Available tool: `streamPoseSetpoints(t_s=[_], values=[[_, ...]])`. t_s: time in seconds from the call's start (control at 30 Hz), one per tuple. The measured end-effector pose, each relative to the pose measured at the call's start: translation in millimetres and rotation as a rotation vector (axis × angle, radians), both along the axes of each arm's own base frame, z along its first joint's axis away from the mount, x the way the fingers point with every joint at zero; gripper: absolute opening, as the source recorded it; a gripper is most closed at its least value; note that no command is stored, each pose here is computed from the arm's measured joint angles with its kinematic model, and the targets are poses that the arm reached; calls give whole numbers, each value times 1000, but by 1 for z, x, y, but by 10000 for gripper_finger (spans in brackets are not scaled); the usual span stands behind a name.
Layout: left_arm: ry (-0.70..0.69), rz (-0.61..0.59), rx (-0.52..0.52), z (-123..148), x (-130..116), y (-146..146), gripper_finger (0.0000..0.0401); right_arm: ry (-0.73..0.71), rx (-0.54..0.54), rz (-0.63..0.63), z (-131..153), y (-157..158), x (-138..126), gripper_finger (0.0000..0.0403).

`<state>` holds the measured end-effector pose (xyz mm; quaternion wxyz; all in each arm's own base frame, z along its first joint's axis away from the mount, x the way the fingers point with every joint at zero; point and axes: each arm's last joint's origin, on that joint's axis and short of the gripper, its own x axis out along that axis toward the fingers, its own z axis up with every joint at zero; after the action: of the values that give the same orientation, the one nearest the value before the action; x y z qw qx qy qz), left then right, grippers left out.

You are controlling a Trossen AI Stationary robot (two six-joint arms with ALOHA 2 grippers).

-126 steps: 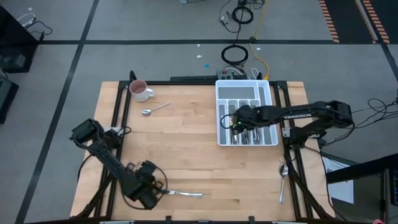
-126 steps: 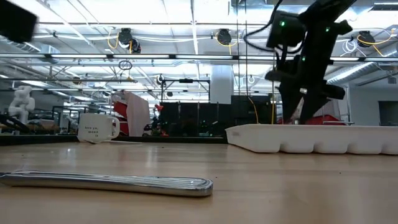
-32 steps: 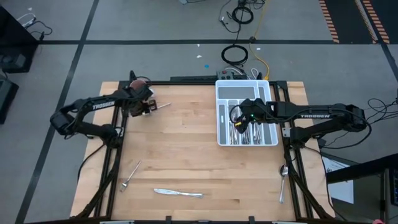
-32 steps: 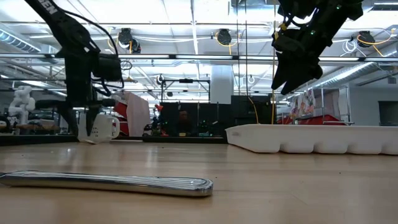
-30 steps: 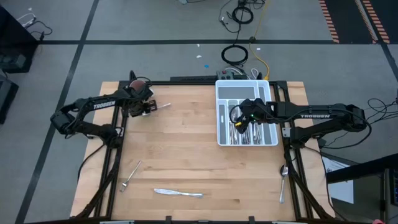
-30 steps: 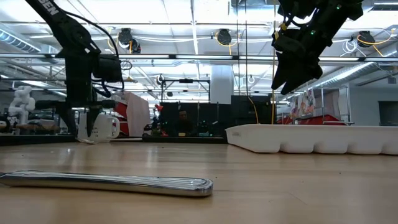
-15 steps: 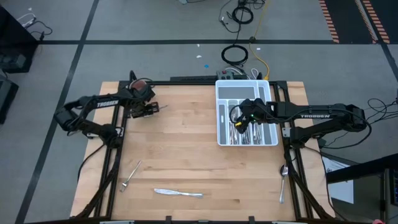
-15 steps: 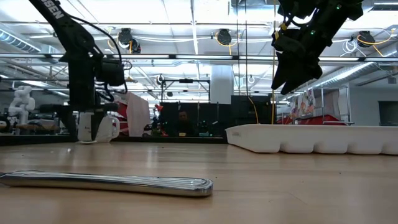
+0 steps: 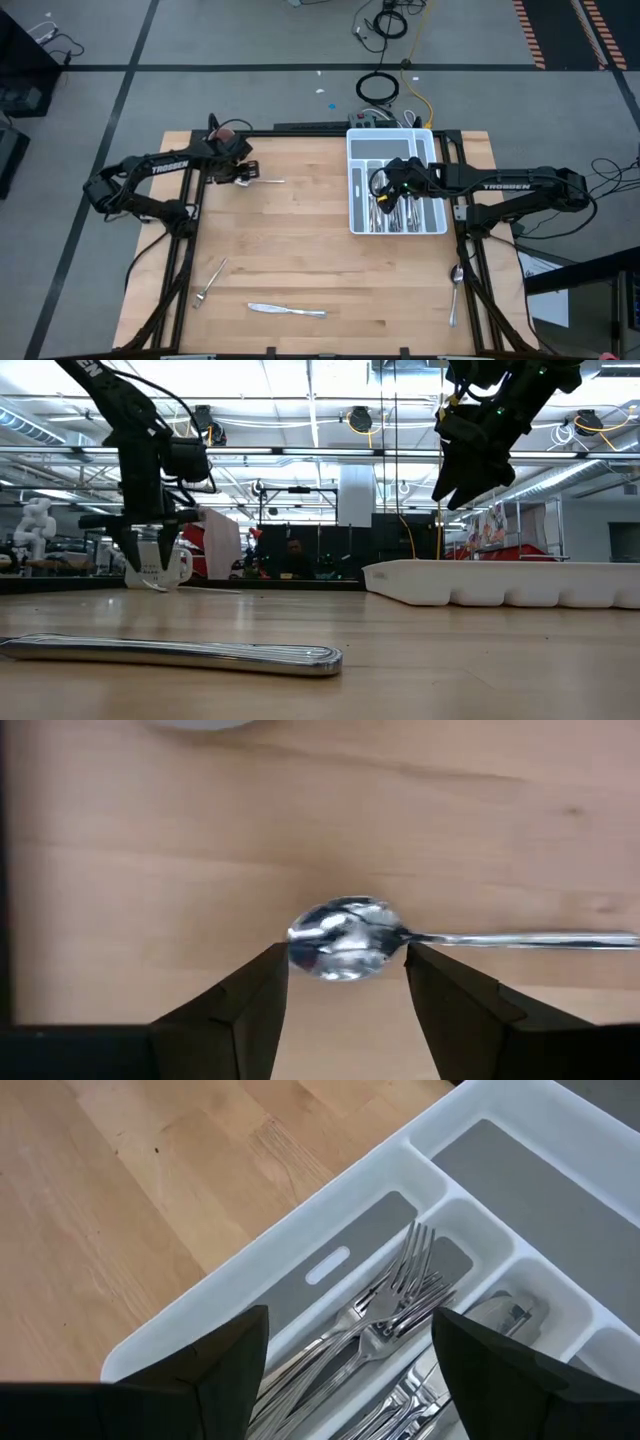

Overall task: Sort silverware
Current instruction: Put the silver spoon into the silverware tray

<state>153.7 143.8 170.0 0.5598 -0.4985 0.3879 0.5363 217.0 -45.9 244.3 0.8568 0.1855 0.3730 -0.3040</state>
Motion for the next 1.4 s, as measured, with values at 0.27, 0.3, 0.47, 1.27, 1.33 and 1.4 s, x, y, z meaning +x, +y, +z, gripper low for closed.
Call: streamPoseSetpoints(t_s=[0.27, 0.3, 0.47, 1.27, 1.33, 1.4], values=[[32, 19, -49, -4, -7, -2, 210, -2, 5, -1, 0, 0, 0, 272], [22, 16, -40, -6, -6, -2, 210, -2, 5, -1, 0, 0, 0, 272], [-66, 33, -22, -17, -5, 1, 210, -2, 5, -1, 0, 0, 0, 272], [-145, -19, -20, 12, 10, 5, 209, 13, -11, 22, 0, 0, 0, 272], [-57, -23, -31, 14, 5, 3, 209, 13, -11, 22, 0, 0, 0, 272], [-23, -27, -32, 14, 3, 2, 209, 13, -11, 22, 0, 0, 0, 272]])
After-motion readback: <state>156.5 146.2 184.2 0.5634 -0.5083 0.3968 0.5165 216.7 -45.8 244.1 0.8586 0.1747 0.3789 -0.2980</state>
